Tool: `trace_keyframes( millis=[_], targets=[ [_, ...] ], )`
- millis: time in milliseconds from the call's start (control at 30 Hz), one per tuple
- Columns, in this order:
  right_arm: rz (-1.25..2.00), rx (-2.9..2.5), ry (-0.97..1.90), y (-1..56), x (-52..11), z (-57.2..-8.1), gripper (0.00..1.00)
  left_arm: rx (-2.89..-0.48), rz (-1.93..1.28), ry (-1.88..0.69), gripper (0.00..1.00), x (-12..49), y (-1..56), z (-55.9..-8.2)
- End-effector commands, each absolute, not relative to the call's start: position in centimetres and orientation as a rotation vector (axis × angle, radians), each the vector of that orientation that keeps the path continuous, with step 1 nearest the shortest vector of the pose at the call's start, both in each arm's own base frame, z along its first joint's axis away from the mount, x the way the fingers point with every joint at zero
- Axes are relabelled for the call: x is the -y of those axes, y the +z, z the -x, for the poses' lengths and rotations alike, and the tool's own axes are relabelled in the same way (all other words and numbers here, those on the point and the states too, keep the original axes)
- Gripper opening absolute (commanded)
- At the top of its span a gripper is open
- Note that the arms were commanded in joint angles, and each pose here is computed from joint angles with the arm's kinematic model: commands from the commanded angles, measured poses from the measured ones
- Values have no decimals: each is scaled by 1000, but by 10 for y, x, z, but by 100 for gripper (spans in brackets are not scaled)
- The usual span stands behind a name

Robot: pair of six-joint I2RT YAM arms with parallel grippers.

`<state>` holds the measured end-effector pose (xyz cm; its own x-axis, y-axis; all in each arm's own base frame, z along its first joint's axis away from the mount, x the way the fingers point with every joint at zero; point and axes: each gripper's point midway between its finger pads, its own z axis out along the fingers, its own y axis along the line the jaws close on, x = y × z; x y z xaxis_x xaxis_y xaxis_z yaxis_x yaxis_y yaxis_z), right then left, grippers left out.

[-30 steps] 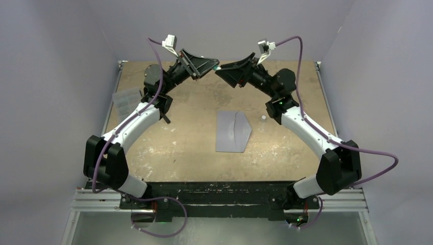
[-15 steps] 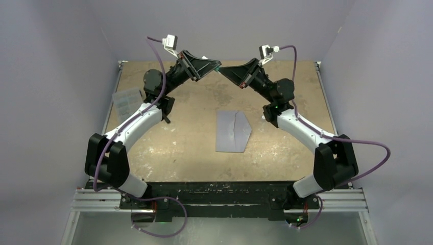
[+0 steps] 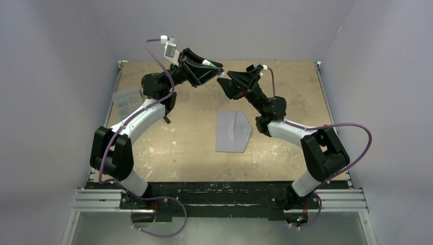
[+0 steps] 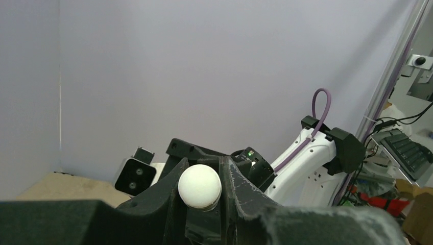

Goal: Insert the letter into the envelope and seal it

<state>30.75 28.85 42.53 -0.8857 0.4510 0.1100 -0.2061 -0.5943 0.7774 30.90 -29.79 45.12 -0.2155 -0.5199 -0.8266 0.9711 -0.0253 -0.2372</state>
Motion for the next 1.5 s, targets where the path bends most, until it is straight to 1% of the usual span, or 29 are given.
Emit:
trace_keyframes(
  millis=[0, 67, 100, 167, 267, 367, 467, 600, 800, 1000, 1067, 1100, 1133, 1367, 1467],
  targets=[
    [-226, -1026, 2488, 443, -260, -282, 64, -891, -743, -1433, 0, 289, 476, -304],
    [48, -938, 2382, 439, -257, -261, 70, -937, -673, -1475, 0, 288, 479, -310],
    [90, -882, 2352, 435, -253, -255, 72, -956, -632, -1499, 0, 288, 480, -312],
    [159, -886, 2293, 424, -258, -252, 73, -1013, -527, -1580, 0, 288, 483, -320],
    [301, -951, 2104, 413, -275, -254, 73, -1110, -410, -1708, 0, 290, 479, -328],
    [300, -1095, 1862, 407, -289, -282, 73, -1199, -321, -1758, 0, 292, 473, -333],
    [284, -1168, 1599, 415, -288, -304, 74, -1311, -233, -1746, 0, 294, 466, -340],
    [278, -1192, 1367, 425, -277, -318, 74, -1429, -117, -1730, 0, 292, 456, -349],
    [282, -1221, 1247, 432, -274, -332, 74, -1436, -84, -1806, 0, 296, 460, -342],
    [285, -1226, 1234, 441, -276, -338, 74, -1440, -81, -1813, 0, 297, 460, -339],
    [294, -1229, 1247, 442, -279, -337, 73, -1440, -83, -1817, 0, 298, 460, -338],
    [289, -1232, 1258, 443, -280, -337, 70, -1442, -83, -1819, 0, 298, 459, -338],
    [287, -1235, 1268, 444, -281, -336, 65, -1437, -87, -1824, 0, 298, 460, -337],
    [273, -1246, 1362, 459, -285, -329, 18, -1381, -144, -1850, 0, 298, 471, -329],
    [176, -1322, 1526, 457, -289, -322, 1, -1319, -186, -1836, 0, 296, 481, -324]
  ],
)
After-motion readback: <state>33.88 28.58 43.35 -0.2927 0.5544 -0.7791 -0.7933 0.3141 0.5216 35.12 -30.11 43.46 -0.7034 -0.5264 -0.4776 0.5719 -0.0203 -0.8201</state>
